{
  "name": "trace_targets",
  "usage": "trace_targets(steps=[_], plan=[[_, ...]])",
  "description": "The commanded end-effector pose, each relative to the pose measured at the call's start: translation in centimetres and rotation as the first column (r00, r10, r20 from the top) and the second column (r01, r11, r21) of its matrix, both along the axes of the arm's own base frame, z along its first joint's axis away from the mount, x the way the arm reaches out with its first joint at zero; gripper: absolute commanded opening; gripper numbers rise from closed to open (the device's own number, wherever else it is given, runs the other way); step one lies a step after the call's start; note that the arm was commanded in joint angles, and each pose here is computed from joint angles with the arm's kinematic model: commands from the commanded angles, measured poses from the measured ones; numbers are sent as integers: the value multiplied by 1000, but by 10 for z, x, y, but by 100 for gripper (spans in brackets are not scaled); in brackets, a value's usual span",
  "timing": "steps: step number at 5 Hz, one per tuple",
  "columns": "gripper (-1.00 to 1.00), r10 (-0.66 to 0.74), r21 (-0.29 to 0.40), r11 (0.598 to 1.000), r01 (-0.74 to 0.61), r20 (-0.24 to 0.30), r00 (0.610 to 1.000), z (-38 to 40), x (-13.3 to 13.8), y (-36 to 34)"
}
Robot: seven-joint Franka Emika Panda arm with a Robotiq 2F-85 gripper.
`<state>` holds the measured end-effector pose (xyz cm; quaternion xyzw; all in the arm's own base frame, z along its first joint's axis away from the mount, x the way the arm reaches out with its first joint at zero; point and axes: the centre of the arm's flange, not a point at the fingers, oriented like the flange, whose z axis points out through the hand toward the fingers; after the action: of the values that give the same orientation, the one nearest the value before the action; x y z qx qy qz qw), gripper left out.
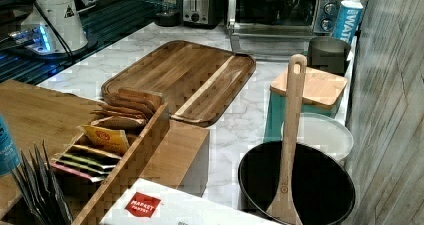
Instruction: Put the bowl in the oven.
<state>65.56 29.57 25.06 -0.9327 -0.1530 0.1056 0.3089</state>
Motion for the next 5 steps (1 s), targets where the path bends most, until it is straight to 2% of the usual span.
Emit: trace_targets(steps=[1, 2, 3, 5], plan=[[100, -184, 1, 983, 185, 97, 978, 78, 16, -85], [100, -214, 27, 977, 212, 121, 969, 95, 15, -104], [100, -212, -31, 975, 220, 163, 964, 117, 16, -109], [100, -212, -31, 975, 220, 162, 964, 117, 16, -110]])
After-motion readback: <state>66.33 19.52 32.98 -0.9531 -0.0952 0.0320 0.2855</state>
